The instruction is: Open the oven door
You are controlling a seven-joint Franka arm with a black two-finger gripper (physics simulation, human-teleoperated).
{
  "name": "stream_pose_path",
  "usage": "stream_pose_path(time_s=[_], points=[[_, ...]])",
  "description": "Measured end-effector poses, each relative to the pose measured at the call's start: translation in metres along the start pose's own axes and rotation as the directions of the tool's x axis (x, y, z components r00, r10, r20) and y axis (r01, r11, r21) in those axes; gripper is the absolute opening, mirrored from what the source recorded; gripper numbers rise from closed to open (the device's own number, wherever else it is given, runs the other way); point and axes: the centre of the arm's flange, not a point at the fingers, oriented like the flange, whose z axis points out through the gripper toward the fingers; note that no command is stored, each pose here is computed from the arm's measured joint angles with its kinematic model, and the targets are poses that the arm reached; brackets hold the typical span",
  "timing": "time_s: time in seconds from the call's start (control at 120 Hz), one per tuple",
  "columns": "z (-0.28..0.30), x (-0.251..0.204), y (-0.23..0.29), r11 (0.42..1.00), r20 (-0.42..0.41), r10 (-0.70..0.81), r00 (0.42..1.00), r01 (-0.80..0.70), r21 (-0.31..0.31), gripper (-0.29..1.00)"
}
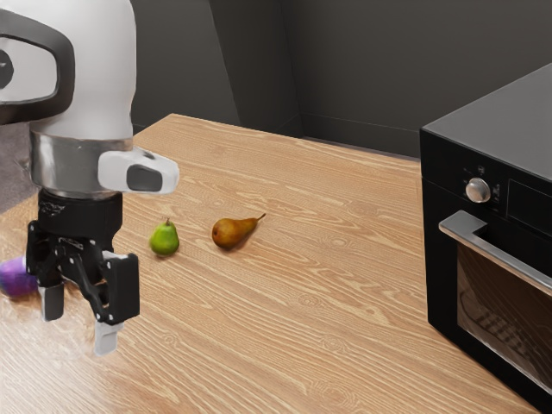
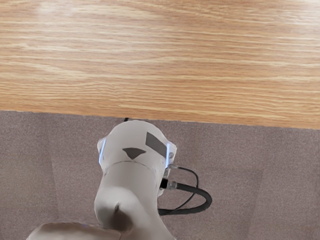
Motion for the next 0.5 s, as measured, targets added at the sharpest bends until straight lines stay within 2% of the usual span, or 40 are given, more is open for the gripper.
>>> stream_pose_path(time_s=[0.083, 0.142, 0.217, 0.317, 0.425, 0.5], points=[[-0.008, 0.016, 0.013, 0.998, -0.136, -0.055, 0.989, 0.049, -0.045, 0.7], [-0.015, 0.014, 0.04, 0.998, -0.218, -0.049, 0.975, 0.042, -0.038, 0.7], [-0.036, -0.006, 0.079, 0.999, -0.341, -0.019, 0.94, 0.008, -0.035, 0.7], [-0.058, -0.045, 0.16, 0.992, -0.493, 0.076, 0.867, -0.118, -0.053, 0.7], [-0.061, -0.025, 0.207, 0.964, -0.554, 0.094, 0.827, -0.215, -0.157, 0.7], [-0.064, 0.011, 0.214, 0.957, -0.577, 0.009, 0.817, -0.174, -0.231, 0.7]])
